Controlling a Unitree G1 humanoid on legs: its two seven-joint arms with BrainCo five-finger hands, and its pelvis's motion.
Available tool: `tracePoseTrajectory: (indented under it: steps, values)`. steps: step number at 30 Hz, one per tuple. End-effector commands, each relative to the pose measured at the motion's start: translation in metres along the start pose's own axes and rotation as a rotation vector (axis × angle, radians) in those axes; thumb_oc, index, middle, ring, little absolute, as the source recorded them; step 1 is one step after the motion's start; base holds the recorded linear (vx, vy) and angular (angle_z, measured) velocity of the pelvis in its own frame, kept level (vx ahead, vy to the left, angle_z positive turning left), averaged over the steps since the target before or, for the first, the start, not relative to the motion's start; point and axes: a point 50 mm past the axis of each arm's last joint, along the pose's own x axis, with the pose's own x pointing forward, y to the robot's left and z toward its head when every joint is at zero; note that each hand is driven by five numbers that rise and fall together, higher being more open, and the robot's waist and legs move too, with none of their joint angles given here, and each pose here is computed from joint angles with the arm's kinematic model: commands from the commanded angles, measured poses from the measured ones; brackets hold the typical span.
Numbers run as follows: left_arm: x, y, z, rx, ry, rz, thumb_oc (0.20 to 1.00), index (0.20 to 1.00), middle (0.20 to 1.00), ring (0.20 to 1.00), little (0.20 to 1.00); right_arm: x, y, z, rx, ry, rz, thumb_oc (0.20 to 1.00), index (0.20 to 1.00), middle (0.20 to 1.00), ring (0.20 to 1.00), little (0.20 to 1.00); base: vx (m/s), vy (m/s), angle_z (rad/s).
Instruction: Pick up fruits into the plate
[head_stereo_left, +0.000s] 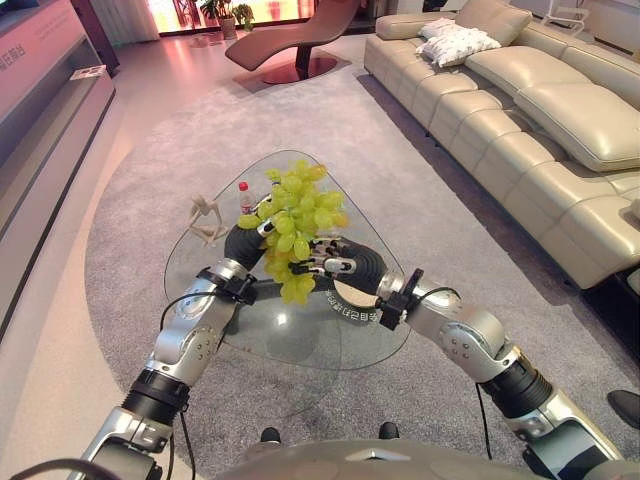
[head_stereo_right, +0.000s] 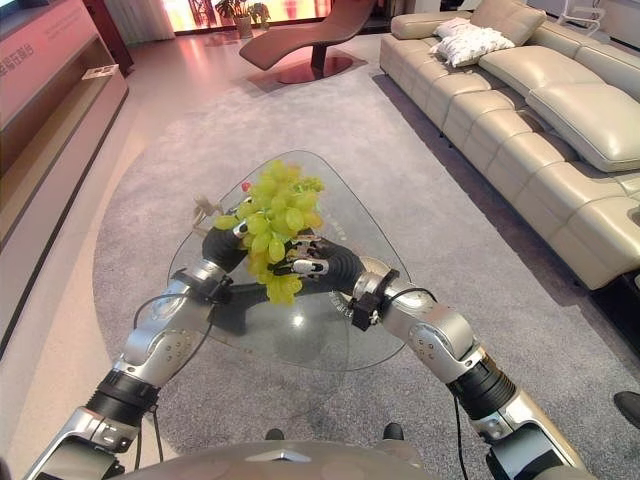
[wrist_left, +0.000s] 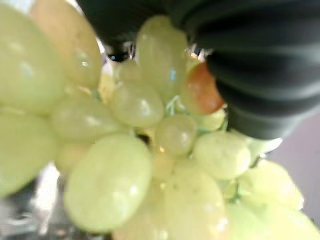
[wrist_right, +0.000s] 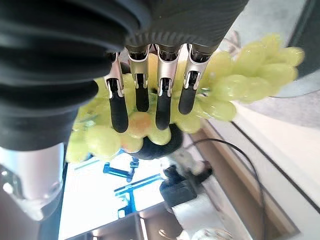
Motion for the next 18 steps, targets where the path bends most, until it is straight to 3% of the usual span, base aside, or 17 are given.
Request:
tracePoseTrajectory:
  steps: [1, 8, 18]
  values:
    - [0.009, -0.007, 0.034, 0.022, -0.166, -0.04, 0.2, 0.2, 0.2, 0.2, 0.2, -0.005, 0.009, 0.072, -0.064, -0.445, 0.042, 1.0, 1.0, 1.0, 1.0, 1.0, 0.0, 0.0, 0.0]
    - [0.006, -0.005, 0.05, 0.001, -0.267, 0.002, 0.2, 0.2, 0.2, 0.2, 0.2, -0.022, -0.002, 0.082, -0.002, -0.69, -0.095, 1.0, 1.0, 1.0, 1.0, 1.0, 0.0, 0.0, 0.0]
    - [0.01, -0.017, 0.059, -0.028, -0.317, -0.04, 0.2, 0.2, 0.2, 0.2, 0.2, -0.023, -0.018, 0.059, 0.078, -0.644, -0.267, 1.0, 1.0, 1.0, 1.0, 1.0, 0.0, 0.0, 0.0]
